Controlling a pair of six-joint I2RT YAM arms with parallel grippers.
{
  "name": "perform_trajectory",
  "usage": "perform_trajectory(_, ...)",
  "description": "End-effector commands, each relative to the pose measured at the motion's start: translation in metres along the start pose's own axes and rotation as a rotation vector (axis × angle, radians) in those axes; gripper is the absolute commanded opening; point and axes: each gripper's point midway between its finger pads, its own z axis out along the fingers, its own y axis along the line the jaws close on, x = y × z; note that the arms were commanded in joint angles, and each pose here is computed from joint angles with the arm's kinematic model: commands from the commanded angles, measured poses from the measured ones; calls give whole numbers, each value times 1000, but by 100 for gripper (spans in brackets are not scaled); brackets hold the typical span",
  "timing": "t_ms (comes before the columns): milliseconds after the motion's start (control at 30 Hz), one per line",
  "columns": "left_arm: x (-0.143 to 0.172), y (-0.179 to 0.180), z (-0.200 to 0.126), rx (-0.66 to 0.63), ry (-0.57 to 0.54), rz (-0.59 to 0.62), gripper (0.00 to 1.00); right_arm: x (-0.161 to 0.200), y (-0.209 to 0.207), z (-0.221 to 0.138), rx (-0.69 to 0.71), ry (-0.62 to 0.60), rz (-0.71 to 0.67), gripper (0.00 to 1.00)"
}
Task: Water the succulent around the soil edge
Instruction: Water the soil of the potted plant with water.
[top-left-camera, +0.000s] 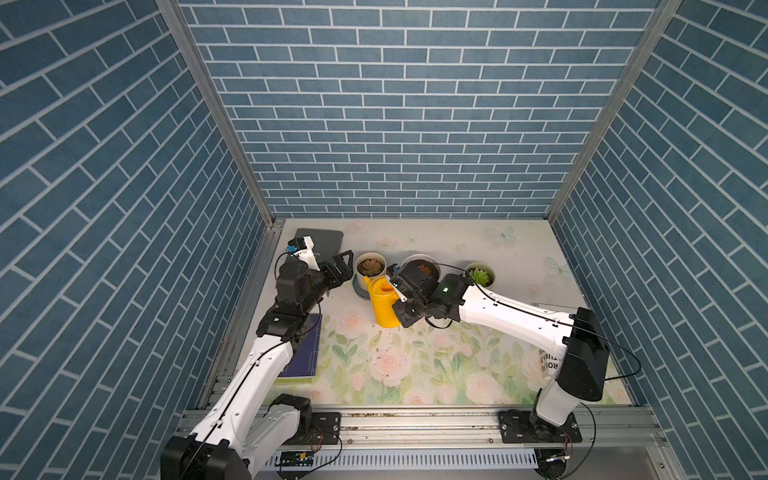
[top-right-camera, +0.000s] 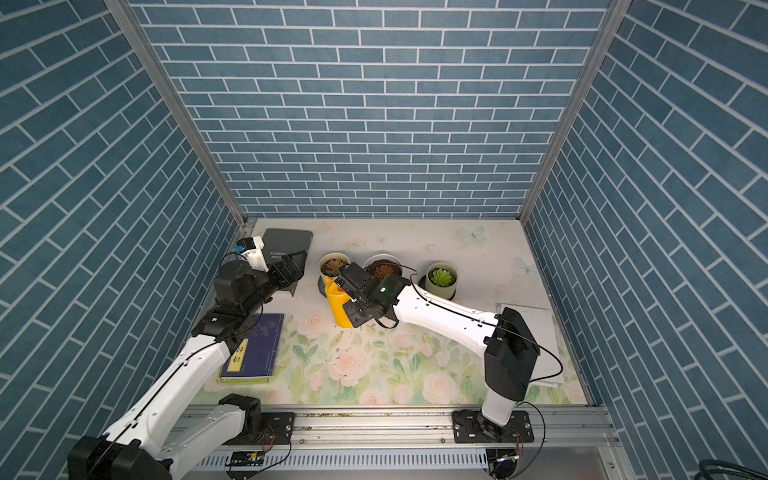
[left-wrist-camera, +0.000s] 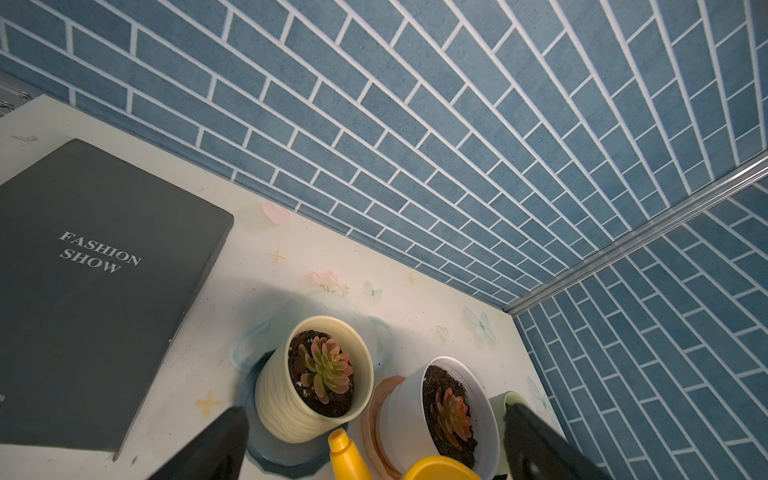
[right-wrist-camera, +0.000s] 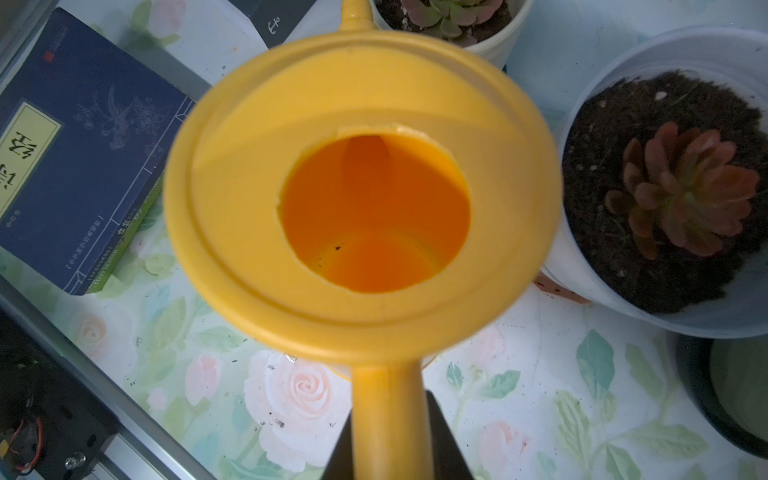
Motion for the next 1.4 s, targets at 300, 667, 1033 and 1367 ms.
perform_trajectory(300,-5,-7,-2,19,-15,16,100,12,-24,-16,85,-16,82,0)
perform_trajectory(667,-4,-6,-1,20,-12,12,100,14,-35,-27,122,-44,111,0)
perform_trajectory(1033,-3,-6,-1,20,-12,12,100,14,-31,-24,92,-43,99,0)
perform_trajectory(1367,-3,-5,-1,16,-13,11,100,3,4,-22,-17,-79,12,0)
